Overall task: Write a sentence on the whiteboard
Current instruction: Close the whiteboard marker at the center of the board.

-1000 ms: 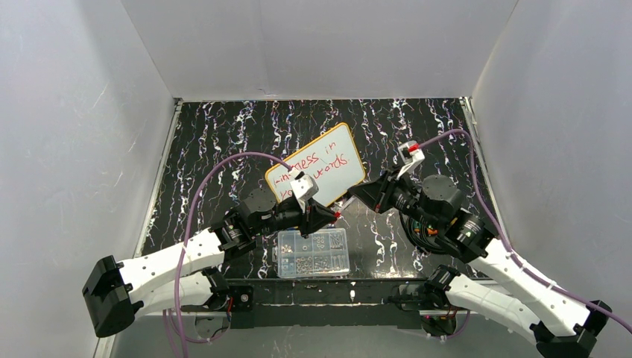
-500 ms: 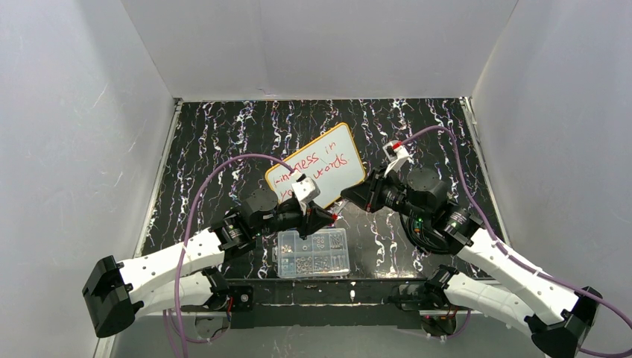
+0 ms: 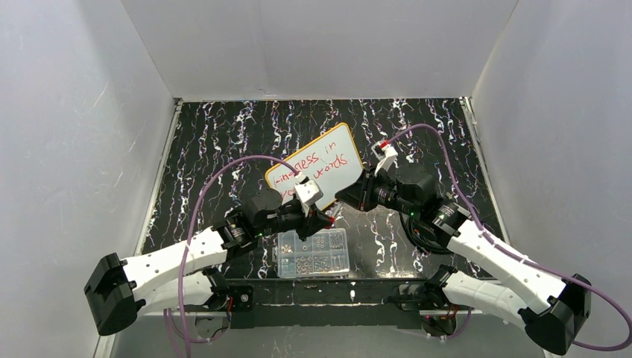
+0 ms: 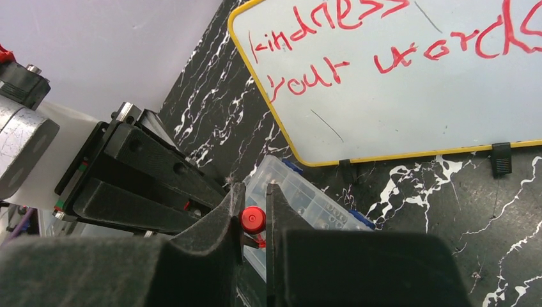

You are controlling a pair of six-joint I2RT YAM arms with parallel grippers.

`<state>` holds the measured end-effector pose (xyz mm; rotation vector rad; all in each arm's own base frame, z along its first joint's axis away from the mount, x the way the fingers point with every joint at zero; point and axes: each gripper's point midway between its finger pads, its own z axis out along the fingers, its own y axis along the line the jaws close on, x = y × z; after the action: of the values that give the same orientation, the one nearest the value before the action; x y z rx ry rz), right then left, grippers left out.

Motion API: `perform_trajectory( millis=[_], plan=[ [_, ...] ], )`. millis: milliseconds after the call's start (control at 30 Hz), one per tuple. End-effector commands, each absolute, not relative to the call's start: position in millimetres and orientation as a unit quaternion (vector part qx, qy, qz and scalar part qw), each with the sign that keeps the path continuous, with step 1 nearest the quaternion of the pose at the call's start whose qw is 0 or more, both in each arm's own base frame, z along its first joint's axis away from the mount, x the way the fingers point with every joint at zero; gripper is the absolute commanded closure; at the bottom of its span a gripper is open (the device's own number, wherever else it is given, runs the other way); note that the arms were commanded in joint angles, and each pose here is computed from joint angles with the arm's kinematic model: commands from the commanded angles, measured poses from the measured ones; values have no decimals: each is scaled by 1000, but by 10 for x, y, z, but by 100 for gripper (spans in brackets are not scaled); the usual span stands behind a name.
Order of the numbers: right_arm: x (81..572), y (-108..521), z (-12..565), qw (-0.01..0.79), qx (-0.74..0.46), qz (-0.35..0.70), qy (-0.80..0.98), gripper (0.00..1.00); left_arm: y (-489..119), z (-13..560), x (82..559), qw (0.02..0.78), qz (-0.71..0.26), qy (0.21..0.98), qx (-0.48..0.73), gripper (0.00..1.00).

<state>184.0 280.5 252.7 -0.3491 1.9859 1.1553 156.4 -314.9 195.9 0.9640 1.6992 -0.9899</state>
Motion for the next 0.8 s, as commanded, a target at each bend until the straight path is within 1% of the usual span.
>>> perform_trajectory(
  millis=[0, 633, 767],
  plan=[
    [1356, 2880, 2064, 268, -192, 473, 817, 99, -3294, 2947, 1744, 584, -434, 583, 362, 100],
    [1086, 2916, 1710, 189, -215, 477, 831, 99, -3347, 3161, 1886, 615, -431, 563, 345, 100],
    [1074, 2911, 1699, 187, -215, 476, 832, 99, -3337, 3161, 1903, 615, -431, 563, 344, 100]
  ],
)
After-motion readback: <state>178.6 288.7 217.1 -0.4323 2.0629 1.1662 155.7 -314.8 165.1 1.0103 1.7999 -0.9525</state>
